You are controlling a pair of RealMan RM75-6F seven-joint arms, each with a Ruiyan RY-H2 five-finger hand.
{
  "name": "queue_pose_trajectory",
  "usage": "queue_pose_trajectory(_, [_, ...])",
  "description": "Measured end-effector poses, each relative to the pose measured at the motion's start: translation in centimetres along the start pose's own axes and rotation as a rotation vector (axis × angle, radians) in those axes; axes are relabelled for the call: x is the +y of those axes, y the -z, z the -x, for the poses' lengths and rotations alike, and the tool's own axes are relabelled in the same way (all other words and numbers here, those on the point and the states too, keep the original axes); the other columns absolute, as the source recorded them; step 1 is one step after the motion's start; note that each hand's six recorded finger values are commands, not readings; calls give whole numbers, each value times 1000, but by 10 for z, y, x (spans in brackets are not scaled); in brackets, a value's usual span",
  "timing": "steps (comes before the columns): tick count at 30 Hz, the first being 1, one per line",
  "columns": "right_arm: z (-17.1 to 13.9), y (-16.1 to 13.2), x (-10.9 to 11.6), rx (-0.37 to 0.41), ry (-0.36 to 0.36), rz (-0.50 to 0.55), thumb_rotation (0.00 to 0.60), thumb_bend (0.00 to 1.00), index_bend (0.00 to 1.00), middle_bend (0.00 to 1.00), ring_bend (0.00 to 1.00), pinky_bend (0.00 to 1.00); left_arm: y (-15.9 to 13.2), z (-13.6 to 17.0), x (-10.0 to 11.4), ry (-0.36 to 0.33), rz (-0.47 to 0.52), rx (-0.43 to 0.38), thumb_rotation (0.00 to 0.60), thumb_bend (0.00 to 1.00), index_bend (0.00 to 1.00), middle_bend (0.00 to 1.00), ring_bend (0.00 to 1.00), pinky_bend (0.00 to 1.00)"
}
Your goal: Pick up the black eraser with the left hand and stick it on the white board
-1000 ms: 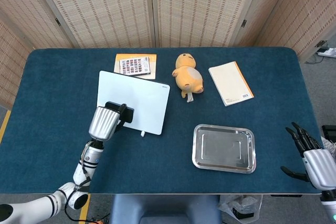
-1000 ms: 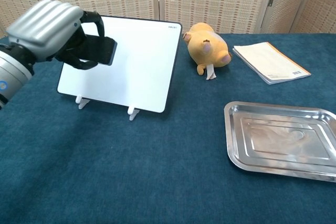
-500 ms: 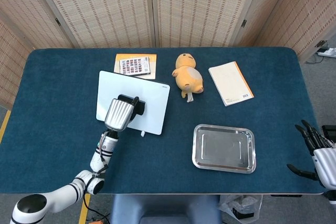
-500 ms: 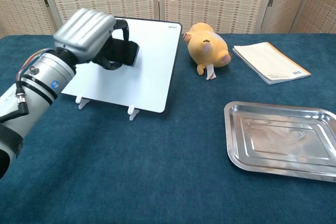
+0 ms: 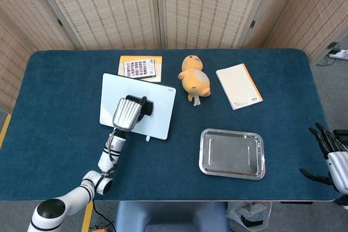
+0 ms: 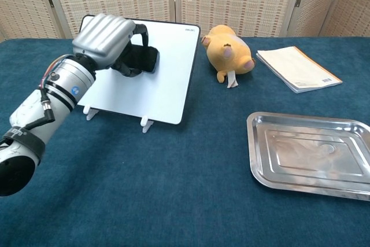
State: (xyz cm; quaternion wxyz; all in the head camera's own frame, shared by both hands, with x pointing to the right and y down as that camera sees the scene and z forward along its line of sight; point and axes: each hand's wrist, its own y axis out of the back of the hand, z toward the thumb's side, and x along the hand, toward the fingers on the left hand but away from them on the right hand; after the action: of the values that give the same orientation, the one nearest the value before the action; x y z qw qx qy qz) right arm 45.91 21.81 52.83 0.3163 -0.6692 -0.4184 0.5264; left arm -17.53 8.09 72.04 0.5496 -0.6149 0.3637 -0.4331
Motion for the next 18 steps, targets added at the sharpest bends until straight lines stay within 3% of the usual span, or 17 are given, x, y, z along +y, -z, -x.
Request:
queue_pose_trajectory(3, [-1, 0, 0, -3, 1, -1, 600, 151, 0, 0, 68, 215, -5, 0, -3, 6, 8, -7, 600, 261, 604, 1000, 1000, 1000])
queue_pose_trajectory(11, [-2, 1, 2, -3, 7, 5, 600, 151, 0, 0, 67, 215, -11, 1, -2, -3, 14, -24, 600, 254, 309, 1000, 1000, 1000])
queue_pose_trajectory(18, [-7, -1, 4, 7, 21, 11, 600, 151, 0, 0, 67, 215, -15, 6, 4, -15, 19, -26, 600, 252, 228, 1000, 1000, 1000])
